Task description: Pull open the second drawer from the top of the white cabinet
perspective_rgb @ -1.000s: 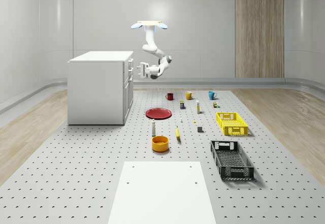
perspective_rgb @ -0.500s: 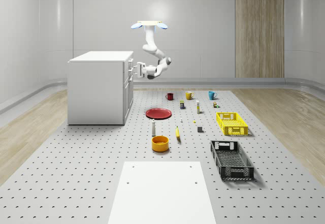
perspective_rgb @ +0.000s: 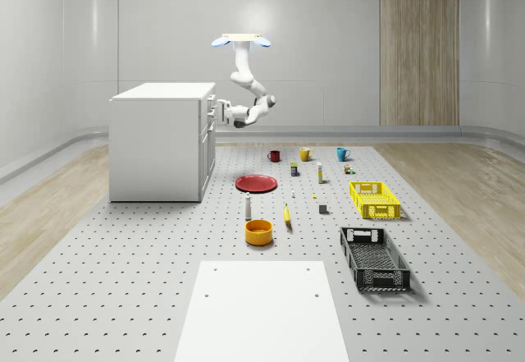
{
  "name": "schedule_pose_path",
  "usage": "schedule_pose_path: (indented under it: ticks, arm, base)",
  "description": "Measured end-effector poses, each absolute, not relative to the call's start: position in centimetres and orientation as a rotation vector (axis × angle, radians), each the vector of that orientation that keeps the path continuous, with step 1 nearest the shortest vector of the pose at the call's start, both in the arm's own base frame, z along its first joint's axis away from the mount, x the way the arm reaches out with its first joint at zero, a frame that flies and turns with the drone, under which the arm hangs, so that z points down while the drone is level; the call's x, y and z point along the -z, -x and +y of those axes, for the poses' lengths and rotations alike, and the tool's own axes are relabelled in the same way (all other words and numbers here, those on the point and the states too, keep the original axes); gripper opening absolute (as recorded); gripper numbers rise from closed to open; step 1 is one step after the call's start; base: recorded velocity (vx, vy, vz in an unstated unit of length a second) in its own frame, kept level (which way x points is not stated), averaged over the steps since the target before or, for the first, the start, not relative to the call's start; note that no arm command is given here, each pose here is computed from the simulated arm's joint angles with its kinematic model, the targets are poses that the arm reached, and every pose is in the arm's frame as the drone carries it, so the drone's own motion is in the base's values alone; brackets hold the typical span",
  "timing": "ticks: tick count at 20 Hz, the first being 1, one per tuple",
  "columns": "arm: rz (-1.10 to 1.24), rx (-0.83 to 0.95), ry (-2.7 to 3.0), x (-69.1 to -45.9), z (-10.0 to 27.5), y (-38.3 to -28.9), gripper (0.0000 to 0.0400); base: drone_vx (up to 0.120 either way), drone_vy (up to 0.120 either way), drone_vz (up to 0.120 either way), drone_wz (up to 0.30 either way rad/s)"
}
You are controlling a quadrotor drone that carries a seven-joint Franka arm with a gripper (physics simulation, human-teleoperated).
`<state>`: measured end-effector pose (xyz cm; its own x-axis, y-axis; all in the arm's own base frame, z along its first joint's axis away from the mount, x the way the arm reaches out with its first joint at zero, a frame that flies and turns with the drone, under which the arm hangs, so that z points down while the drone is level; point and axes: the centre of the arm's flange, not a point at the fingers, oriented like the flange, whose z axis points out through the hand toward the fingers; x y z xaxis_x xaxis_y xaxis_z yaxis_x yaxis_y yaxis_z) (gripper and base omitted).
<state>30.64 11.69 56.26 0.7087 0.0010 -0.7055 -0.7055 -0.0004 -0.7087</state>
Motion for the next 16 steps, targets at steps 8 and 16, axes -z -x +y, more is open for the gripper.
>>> schedule_pose_path:
  ticks: [8, 16]
  arm:
    - [0.611, -0.613, 1.483, -55.8, 12.1, -31.50, 0.0300]
    - [0.611, -0.613, 1.483, -55.8, 12.2, -32.61, 0.0300]
  base:
    - [0.000, 0.000, 0.000, 0.000]
    - [0.000, 0.000, 0.000, 0.000]
